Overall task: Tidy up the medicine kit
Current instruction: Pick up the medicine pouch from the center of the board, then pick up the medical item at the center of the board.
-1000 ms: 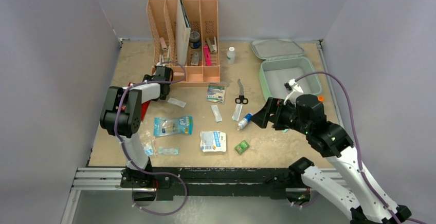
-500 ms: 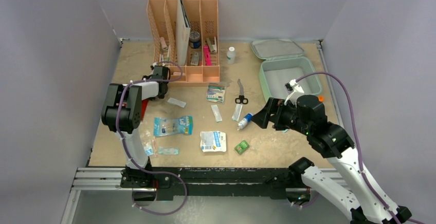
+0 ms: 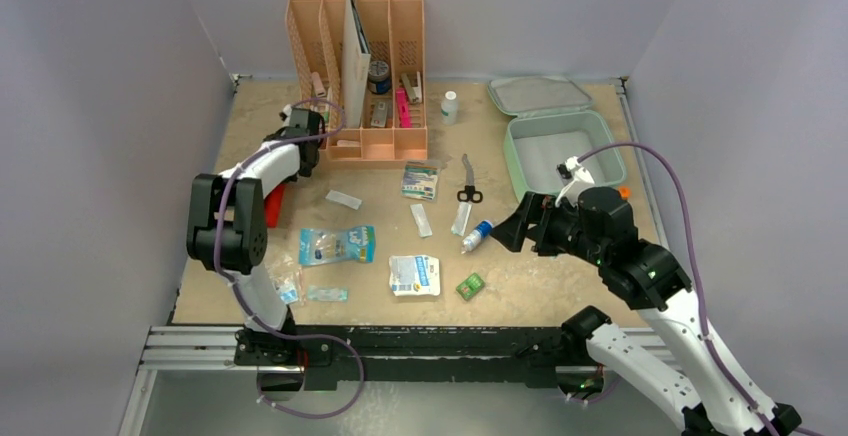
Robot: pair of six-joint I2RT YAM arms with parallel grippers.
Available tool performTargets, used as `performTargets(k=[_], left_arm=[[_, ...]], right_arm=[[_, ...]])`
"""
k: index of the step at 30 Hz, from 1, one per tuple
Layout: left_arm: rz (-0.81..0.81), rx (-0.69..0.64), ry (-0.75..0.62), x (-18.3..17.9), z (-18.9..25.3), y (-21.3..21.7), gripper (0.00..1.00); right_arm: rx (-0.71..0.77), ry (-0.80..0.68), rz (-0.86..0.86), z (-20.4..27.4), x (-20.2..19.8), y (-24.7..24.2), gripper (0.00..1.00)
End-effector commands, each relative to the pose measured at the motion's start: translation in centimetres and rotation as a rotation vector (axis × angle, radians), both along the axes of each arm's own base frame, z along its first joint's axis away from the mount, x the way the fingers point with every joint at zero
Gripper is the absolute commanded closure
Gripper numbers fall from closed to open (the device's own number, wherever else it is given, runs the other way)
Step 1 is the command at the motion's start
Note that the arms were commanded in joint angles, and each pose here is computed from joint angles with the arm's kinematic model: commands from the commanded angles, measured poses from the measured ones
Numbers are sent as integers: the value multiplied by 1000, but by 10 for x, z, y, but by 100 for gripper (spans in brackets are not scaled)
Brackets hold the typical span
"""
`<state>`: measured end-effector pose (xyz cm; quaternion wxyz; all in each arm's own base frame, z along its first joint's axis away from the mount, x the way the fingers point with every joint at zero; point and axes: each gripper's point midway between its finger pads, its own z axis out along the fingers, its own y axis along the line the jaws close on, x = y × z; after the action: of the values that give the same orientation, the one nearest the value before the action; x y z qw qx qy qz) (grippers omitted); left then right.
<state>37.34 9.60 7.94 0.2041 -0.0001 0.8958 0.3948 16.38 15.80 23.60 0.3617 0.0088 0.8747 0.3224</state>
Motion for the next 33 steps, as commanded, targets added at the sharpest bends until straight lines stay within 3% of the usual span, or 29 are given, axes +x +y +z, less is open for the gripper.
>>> performTargets(k=[1,3,6,11,18,24,29,33], left_arm=[[111,-36,-124,-12,54,2,100],[126,-52,-168,-15,69,1,100],[133,-96,-224,-16,93,-3,100],[88,-270,-273,-22,126,-26,100],[-43,-535,-288,-36,155,-70,100],[-183,-776,-280,-51,174,-115,100],[-295,-1121,-258,-72,174,-181,100],[-377,-1233,-229,-88,174,-213,100]], right_arm=[[-18,18,-18,-3,1,-3,5],[-37,14,42,-2,-4,0,5],[-164,-17,-20,9,5,-22,4],[-170,-29,-16,19,18,-15,5],[-180,120,-10,-19,23,-2,6],[-407,223,-25,-56,34,-22,11],[-616,256,-81,-73,49,-49,15],[-691,276,-84,-85,56,-55,20]])
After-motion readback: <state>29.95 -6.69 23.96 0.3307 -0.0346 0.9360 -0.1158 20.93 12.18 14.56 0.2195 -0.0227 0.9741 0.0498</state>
